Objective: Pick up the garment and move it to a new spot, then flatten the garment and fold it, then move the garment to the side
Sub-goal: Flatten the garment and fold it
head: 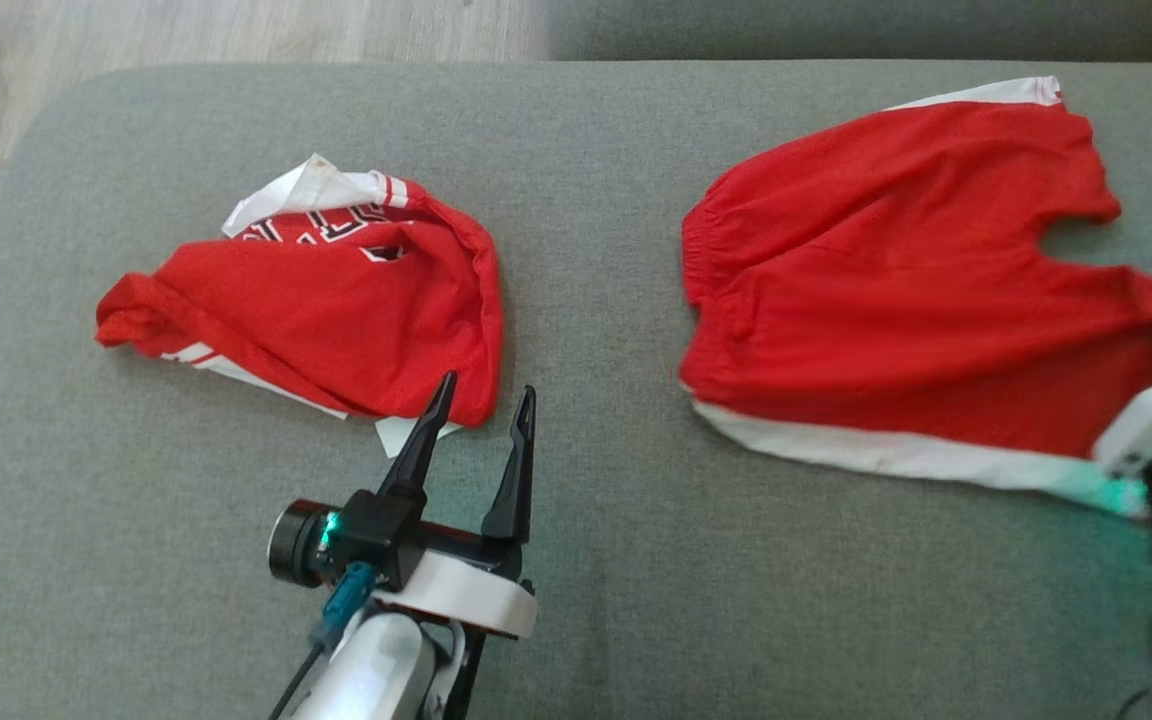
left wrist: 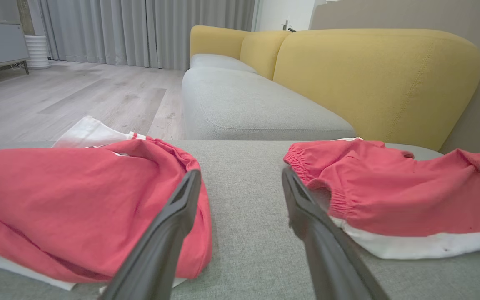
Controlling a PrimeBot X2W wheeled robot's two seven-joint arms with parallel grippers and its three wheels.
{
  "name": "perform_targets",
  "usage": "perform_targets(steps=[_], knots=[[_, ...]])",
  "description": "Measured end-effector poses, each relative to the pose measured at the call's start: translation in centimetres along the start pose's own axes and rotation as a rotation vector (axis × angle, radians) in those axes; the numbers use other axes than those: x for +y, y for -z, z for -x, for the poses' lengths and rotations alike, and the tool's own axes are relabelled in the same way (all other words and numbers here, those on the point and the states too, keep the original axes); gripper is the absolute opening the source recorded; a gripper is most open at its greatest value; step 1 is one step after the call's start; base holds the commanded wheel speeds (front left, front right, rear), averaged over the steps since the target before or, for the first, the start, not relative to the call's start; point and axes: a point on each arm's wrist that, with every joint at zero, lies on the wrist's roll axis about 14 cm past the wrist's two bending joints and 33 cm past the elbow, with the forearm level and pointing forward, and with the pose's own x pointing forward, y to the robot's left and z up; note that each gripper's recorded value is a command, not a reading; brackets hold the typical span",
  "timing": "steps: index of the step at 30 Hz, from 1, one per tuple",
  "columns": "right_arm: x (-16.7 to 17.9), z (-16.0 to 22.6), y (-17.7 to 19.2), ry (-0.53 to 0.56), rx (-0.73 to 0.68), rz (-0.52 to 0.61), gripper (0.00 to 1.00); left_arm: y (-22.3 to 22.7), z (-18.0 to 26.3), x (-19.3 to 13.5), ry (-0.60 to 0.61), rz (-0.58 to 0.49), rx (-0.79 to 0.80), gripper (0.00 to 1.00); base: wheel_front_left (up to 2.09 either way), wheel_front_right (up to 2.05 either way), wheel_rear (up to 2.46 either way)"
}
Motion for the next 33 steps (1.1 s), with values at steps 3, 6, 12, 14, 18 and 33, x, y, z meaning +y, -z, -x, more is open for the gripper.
perform_targets(steps=[3,6,12,14,18,33], knots=[[-2.5,-0.7,-0.3,0.057,0.031,-0.024,1.00,0.2,-0.1,0.1,-0.001,0.000,0.005,1.00,0.00,0.00,0.00],[-4.6,-1.1,0.3,0.105,0.087,-0.020,1.00,0.0,-0.3,0.1,0.001,-0.004,0.002,1.00,0.00,0.00,0.00],[-6.6,-1.4,-0.3,0.165,0.079,-0.042,1.00,-0.2,-0.3,0.3,-0.004,-0.008,-0.004,1.00,0.00,0.00,0.00],[-7.0,-1.3,-1.3,0.177,0.036,-0.036,1.00,-0.3,-0.2,0.3,-0.005,-0.010,-0.007,1.00,0.00,0.00,0.00],[-5.6,-0.8,-3.9,0.146,-0.103,-0.004,1.00,-1.1,-0.1,-0.1,0.005,-0.014,-0.029,1.00,0.00,0.00,0.00],[2.2,7.8,-0.4,-0.081,-0.272,-0.090,1.00,-2.6,0.5,-2.5,0.078,-0.019,-0.076,1.00,0.00,0.00,0.00]])
